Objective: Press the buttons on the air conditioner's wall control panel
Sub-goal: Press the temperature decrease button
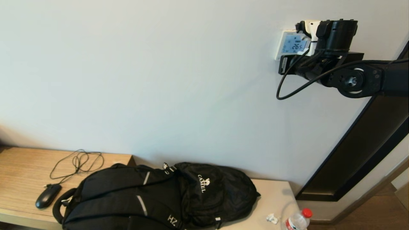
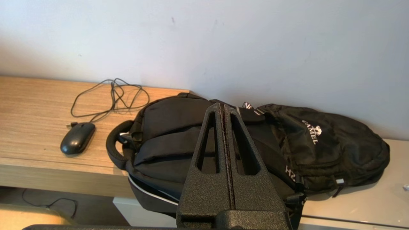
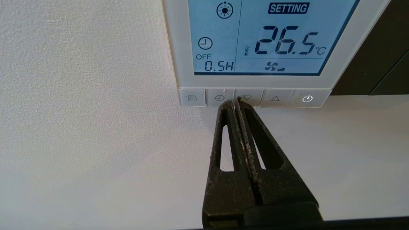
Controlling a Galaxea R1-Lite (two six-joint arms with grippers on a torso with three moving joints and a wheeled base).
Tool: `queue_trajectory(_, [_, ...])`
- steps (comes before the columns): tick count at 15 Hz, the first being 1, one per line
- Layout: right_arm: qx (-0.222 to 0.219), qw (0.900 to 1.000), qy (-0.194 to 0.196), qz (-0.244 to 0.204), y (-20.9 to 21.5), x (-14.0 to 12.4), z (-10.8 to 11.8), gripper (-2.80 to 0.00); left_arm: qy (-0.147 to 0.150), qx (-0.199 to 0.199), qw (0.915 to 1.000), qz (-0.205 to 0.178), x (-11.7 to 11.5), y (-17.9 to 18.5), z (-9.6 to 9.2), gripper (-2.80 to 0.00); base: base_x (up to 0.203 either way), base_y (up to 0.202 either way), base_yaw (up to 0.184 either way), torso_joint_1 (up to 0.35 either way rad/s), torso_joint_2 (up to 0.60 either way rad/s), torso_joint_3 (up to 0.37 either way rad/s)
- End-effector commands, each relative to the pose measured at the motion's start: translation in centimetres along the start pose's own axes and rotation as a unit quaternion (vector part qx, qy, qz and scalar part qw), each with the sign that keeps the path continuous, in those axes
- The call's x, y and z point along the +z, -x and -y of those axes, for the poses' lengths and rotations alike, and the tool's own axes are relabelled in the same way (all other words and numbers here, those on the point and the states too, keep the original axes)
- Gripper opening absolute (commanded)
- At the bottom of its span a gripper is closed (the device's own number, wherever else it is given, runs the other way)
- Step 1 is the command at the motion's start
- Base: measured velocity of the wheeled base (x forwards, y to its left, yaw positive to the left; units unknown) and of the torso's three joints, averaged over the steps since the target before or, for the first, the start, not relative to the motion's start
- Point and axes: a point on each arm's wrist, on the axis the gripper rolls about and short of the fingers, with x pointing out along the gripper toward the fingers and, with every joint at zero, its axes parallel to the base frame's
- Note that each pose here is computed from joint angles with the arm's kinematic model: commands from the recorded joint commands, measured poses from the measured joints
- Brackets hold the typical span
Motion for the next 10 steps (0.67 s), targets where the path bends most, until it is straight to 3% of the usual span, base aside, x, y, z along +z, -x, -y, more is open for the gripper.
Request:
queue_trajectory(1, [-0.001,1.000,0.000,0.002,0.23,0.15,0.05,-2.80,0.000,0.000,1.0000,0.001,0.01,0.00,0.00,-2.80,0.000,0.000,0.000,0.000,0.00,0.000])
queue_trajectory(10, [-0.001,1.000,-0.001,0.003,1.09,0.62,0.31,-2.80,0.000,0.000,1.0000,0.001,0.01,0.00,0.00,-2.80,0.000,0.000,0.000,0.000,0.00,0.000])
